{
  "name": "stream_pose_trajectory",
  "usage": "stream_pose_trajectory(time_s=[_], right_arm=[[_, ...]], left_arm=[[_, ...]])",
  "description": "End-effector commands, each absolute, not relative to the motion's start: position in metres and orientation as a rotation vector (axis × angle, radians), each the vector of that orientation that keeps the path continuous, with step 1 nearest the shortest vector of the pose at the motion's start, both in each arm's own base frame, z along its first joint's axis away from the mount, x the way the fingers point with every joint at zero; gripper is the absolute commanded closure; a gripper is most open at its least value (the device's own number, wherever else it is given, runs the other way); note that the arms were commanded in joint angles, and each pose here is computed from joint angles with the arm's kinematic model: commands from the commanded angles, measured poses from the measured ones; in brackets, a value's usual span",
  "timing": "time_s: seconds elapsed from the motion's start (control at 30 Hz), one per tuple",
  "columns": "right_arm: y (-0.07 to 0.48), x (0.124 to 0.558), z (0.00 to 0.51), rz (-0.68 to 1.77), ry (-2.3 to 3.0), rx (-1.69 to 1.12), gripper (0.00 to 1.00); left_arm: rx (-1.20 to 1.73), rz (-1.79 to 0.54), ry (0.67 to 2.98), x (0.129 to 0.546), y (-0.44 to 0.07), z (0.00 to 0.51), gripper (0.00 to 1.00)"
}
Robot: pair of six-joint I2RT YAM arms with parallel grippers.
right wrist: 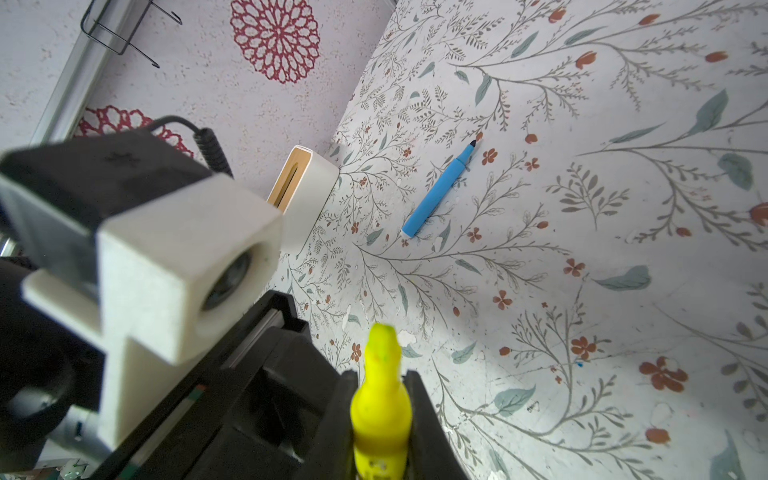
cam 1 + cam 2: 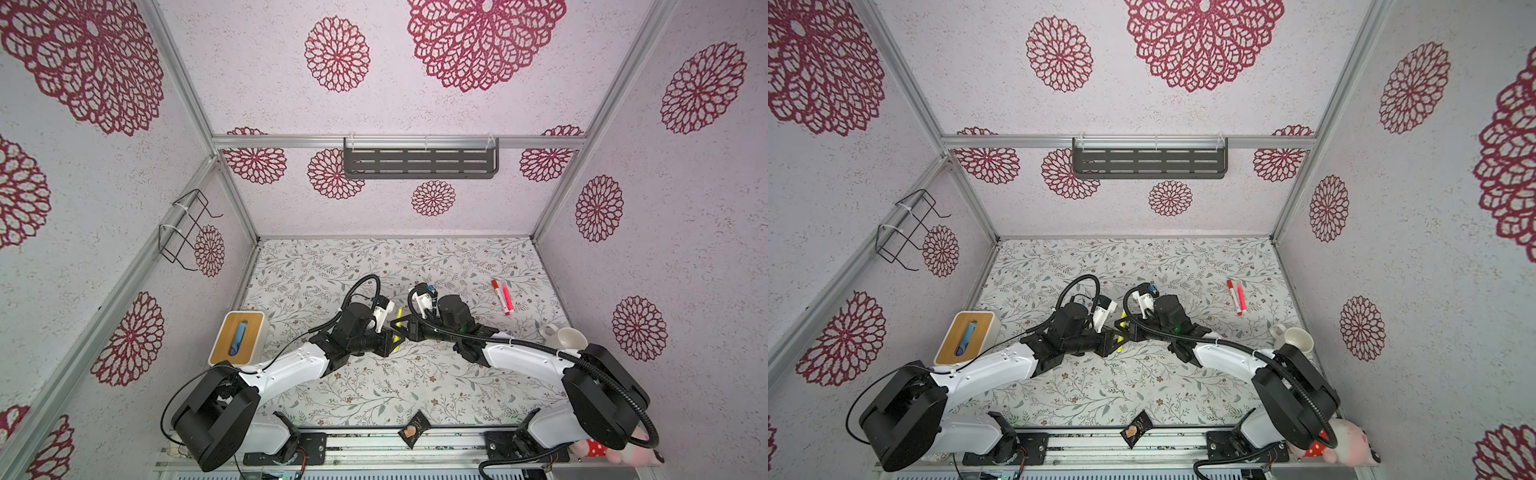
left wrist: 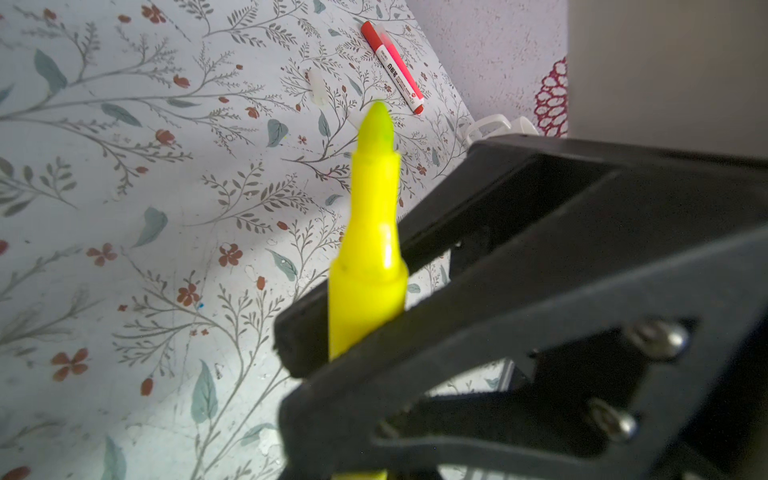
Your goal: Insert the pens into the pen caps
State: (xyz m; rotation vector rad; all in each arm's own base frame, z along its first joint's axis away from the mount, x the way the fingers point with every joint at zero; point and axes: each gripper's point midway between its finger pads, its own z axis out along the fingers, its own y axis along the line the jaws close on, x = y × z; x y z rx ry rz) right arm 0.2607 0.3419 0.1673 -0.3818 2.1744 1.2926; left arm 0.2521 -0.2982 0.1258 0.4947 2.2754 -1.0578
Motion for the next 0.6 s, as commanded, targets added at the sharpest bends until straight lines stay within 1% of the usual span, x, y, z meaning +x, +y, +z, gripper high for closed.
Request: stream_pose_trajectory(time_s=[0.0, 0.1, 0.2, 0.23, 0.37, 0.4, 0.5, 0.57], right_arm=[[0.343, 0.261, 0.191, 1.318, 2.092, -0.383, 0.82], [0.341, 0.262, 0.193, 1.311, 2.083, -0.378, 0.82], [0.34, 0.262, 0.197, 1.306, 2.074, -0.374, 0.8], [0.339, 0.262, 0.198, 1.305, 2.07, -0.373, 0.78], [0.337, 0.261, 0.205, 1.303, 2.056, -0.378, 0.6], [0.336, 0.261, 0.207, 1.292, 2.054, -0.379, 0.57], [0.33, 0.262, 0.213, 1.245, 2.048, -0.383, 0.53], [0.325, 0.263, 0.215, 1.2, 2.054, -0.385, 0.51]], left_arm=[[0.502, -1.068, 2.241, 0.256, -0.303, 0.136, 0.97], [0.5, -1.064, 2.241, 0.256, -0.303, 0.136, 1.0], [0.496, -1.059, 2.242, 0.256, -0.301, 0.136, 1.0], [0.493, -1.056, 2.241, 0.256, -0.301, 0.136, 1.0], [0.487, -1.042, 2.245, 0.256, -0.299, 0.135, 1.0], [0.484, -1.034, 2.247, 0.257, -0.298, 0.134, 1.0], [0.477, -1.015, 2.25, 0.258, -0.295, 0.134, 1.0], [0.475, -1.008, 2.245, 0.259, -0.294, 0.134, 1.0]])
